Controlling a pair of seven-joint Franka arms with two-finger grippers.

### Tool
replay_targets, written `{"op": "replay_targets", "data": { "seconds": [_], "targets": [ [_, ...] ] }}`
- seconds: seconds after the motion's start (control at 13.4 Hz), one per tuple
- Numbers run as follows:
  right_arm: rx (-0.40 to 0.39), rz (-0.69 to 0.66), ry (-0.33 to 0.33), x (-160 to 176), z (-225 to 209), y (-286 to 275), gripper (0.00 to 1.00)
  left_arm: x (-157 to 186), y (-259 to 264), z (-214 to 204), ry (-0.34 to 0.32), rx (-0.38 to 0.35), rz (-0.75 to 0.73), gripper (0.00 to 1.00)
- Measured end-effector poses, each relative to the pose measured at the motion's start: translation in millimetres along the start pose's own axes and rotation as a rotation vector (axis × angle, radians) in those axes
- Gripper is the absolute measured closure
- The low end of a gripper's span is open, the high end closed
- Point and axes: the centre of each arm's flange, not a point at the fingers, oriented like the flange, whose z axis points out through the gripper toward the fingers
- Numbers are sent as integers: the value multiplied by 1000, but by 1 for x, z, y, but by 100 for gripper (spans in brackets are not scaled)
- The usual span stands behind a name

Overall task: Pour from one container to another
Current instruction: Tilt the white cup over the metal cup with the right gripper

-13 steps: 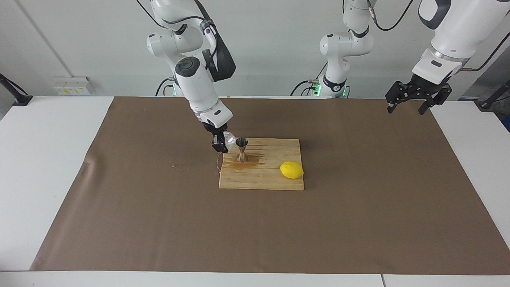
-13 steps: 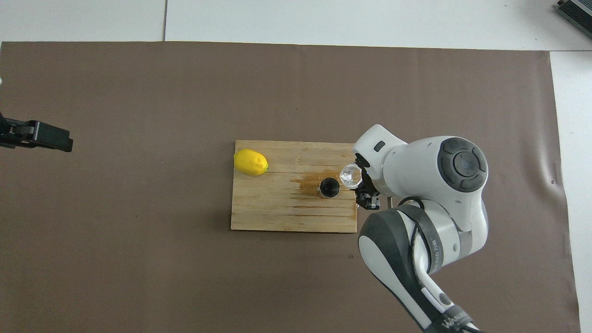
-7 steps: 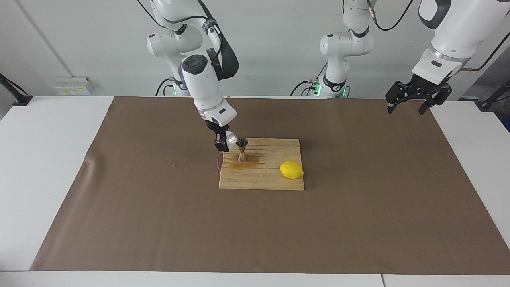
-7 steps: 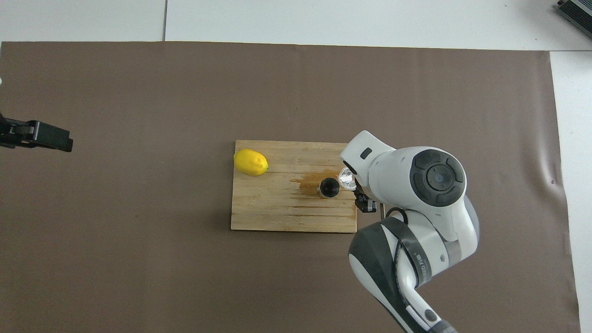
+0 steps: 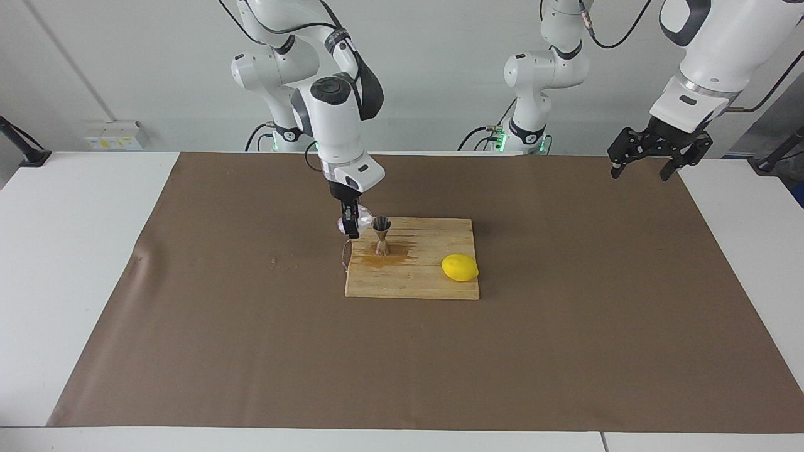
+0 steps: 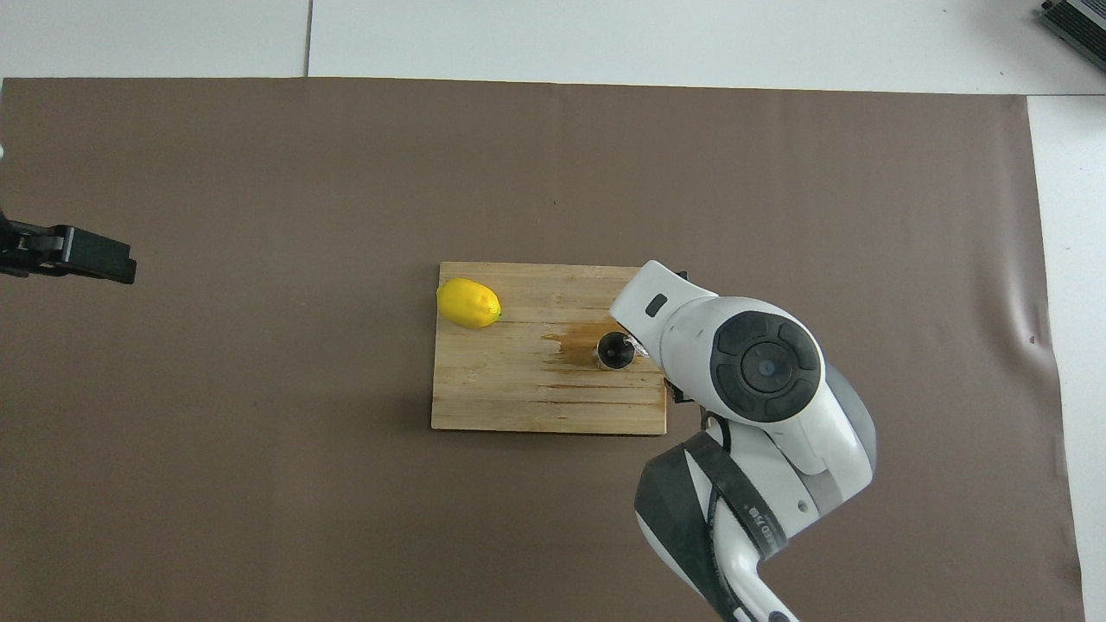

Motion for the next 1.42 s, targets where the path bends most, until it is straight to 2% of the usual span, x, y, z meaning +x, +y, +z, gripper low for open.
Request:
{"op": "replay_targets", "data": {
  "seconds": [0.37, 0.75, 1.42],
  "targets": [
    [-31, -55, -52, 4, -4, -3, 49, 0, 0, 0, 0, 0, 0, 0],
    [-49, -105, -103, 25, -3, -17, 49, 0, 0, 0, 0, 0, 0, 0],
    [-63, -148, -157, 23, 2, -20, 49, 0, 0, 0, 0, 0, 0, 0]
  ]
}}
